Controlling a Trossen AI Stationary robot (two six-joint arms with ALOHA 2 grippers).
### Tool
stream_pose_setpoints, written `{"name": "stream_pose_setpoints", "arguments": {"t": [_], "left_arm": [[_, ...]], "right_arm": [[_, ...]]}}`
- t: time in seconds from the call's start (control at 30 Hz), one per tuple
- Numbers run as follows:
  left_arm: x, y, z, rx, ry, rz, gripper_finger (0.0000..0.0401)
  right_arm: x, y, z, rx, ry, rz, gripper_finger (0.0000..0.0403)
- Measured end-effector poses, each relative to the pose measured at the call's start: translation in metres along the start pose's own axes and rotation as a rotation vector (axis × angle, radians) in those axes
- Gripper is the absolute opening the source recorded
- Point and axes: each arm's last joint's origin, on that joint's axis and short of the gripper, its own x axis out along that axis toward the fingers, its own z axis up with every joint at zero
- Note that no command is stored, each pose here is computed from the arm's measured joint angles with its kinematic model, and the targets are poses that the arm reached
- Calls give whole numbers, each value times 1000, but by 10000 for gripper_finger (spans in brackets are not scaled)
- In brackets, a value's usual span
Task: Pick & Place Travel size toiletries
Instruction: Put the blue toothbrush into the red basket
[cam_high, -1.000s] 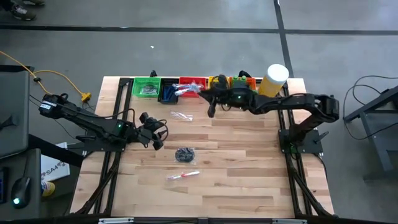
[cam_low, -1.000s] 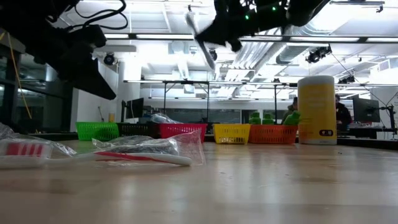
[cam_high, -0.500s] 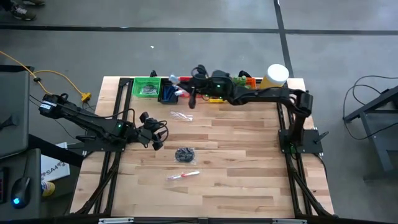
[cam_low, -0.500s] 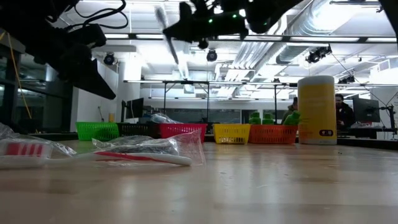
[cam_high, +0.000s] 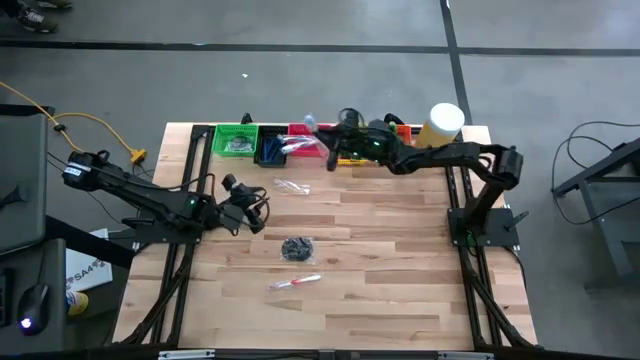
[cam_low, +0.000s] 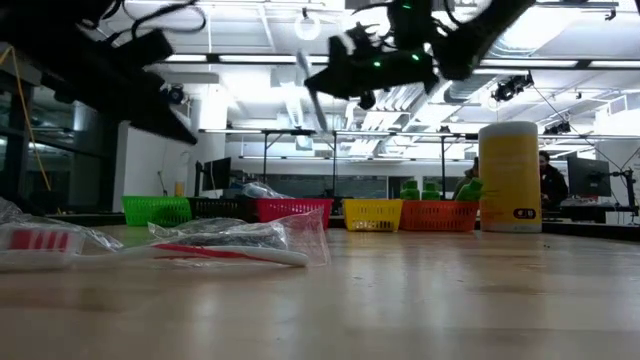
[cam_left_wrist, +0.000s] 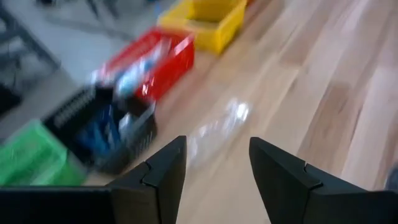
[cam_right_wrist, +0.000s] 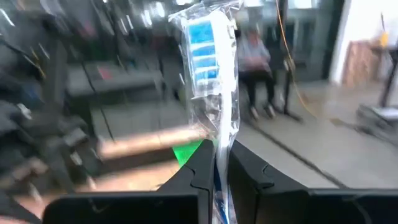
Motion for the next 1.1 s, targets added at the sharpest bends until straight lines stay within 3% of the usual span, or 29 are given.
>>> {"name": "stream_pose_setpoints", "arguments": {"t": [0.1,0.23,0.43,0.63,0.83,1.1], "left_arm": [[8,3,19,2,-106,-30,175],[27,19,43,38,-250,-143,175],[51,50,58,75,-386,-327,179],[71,68,61,-44,-450,-424,242],[86,66,69,-127,-537,-551,307],[115,49,93,-132,-523,-616,317]], "right_arm": [[-14,-2,-11,50,-88,67,19],[-18,4,-21,41,-76,144,19],[-19,22,-16,34,-136,275,19],[-20,30,-12,8,-178,297,19],[-20,32,-11,-22,-196,310,19],[-21,41,-12,-63,-194,349,19]]}}
